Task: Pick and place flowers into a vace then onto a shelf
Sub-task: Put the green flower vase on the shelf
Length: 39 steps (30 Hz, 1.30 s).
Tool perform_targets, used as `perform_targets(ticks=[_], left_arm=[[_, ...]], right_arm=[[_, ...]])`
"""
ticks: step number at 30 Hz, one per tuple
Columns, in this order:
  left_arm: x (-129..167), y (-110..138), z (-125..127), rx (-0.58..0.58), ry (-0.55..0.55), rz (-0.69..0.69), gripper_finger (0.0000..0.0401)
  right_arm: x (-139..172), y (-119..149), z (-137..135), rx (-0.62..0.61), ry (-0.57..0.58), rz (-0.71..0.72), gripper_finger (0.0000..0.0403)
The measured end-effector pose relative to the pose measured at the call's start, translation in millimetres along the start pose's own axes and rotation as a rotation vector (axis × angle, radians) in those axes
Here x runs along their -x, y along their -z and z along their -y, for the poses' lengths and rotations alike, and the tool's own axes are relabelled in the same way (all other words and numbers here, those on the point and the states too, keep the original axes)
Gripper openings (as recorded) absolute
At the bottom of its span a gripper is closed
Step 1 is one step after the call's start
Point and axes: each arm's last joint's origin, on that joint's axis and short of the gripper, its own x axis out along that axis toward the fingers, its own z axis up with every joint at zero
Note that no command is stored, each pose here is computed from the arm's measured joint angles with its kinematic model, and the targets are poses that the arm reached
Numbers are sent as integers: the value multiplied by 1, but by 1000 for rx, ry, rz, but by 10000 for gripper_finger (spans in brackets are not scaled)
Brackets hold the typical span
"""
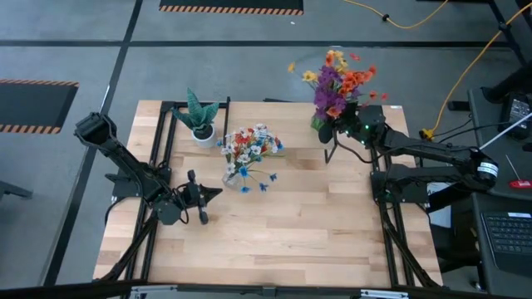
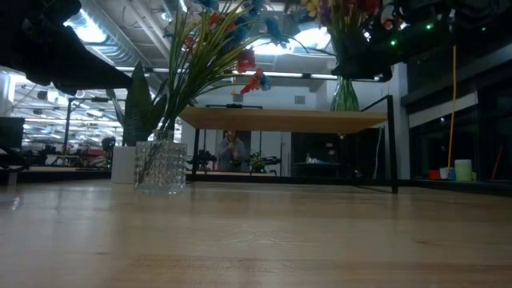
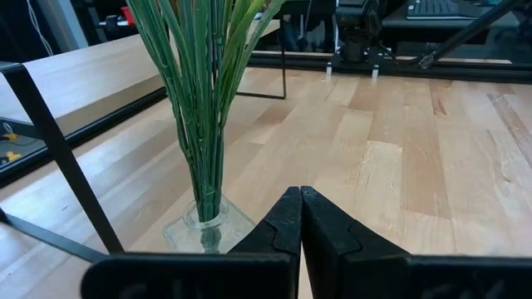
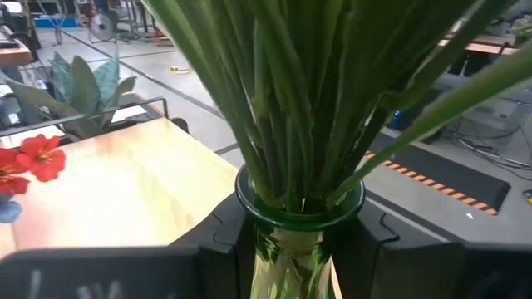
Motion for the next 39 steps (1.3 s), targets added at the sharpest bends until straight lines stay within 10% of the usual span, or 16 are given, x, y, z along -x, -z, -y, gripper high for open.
perform_targets(ticks=[39], left_arm=[[0,0,0,3,1,0,1]], right_arm=[[0,3,0,10,-17,-34,185]])
